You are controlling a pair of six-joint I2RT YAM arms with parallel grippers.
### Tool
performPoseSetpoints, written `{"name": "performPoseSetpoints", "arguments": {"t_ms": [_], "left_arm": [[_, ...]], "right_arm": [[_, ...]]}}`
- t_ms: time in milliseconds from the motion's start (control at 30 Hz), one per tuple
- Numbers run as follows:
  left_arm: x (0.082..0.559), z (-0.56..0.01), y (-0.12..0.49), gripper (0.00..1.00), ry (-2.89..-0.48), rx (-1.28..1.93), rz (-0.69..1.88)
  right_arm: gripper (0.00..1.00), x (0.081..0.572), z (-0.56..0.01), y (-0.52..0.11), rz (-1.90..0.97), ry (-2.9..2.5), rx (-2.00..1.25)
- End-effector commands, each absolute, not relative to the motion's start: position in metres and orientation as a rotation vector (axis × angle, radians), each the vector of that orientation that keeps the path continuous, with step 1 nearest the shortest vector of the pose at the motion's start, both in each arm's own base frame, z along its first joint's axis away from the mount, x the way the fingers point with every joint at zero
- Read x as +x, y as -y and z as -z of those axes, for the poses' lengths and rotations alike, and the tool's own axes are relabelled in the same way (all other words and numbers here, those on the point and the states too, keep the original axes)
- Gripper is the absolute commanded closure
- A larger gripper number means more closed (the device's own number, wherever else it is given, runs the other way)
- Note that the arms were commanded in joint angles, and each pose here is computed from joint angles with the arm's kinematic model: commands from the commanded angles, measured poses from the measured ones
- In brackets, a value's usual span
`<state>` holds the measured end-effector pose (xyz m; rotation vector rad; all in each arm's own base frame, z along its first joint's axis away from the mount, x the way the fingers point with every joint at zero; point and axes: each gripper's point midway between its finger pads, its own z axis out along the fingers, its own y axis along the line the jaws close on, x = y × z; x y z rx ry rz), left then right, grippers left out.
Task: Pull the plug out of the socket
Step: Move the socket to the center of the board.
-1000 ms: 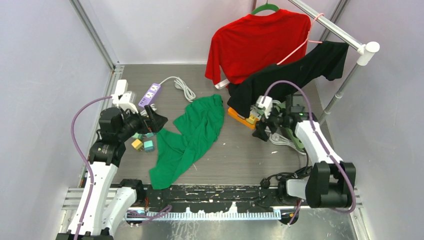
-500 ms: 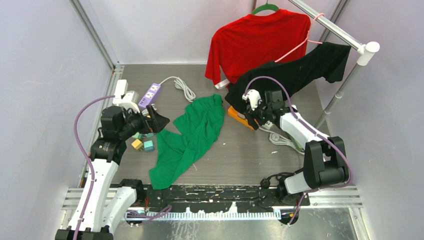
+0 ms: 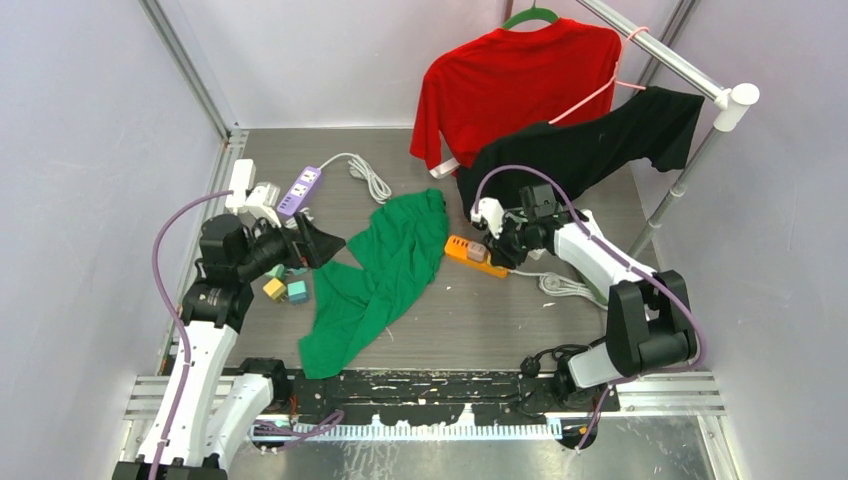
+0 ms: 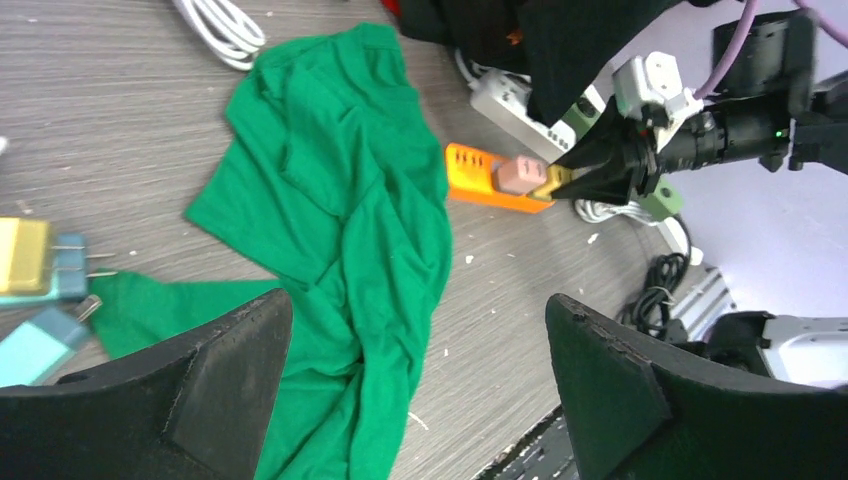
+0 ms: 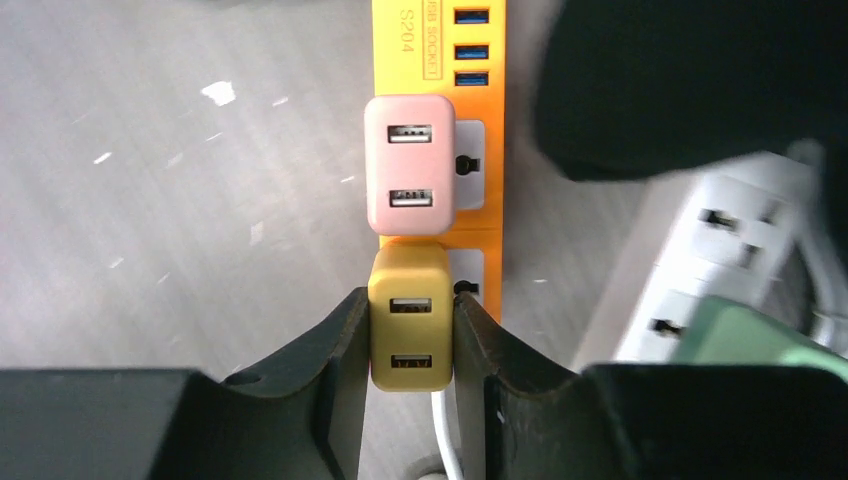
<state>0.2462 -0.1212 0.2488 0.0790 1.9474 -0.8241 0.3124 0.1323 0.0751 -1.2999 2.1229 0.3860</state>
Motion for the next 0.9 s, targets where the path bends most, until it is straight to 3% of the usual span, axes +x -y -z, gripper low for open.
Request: {"name": "performPoseSetpoints", "arguments": {"t_ms": [0,267,367,467,733,767,867], "left_arm": [[0.239,-0.277,0.141,0.05,-1.818,0.192,0.972],[0.221,-0.284,0.168,0.05,-1.742,0.325,1.112],[0.213,-0.28,0.185,0.07,-1.756,0.388,1.162],[0.201,-0.276,0.207,0.08,-1.774,0.45,1.19],[0.124,-0.267,0.291,0.08,-1.69,0.694,1.26],[0.115,-0.255,0.299,0.08,-1.677,0.727,1.249],[0.104,-0.224,0.317,0.06,-1.636,0.806,1.145]], "right_arm": [[0.85,0.246,-0.089,-0.144,-0.627,-1.925,-1.642],[0.86,0.177,-0.086,-0.147,-0.884,-1.579,-1.992],[0.81,0.163,-0.086,-0.15,-0.932,-1.491,-2.044],[0.66,0.157,-0.082,-0.151,-0.926,-1.452,-2.09],[0.05,0.166,-0.105,-0.155,-0.815,-1.452,-2.013],[0.01,0.166,-0.112,-0.157,-0.815,-1.453,-1.985],[0.0,0.162,-0.127,-0.161,-0.833,-1.427,-1.923]]}}
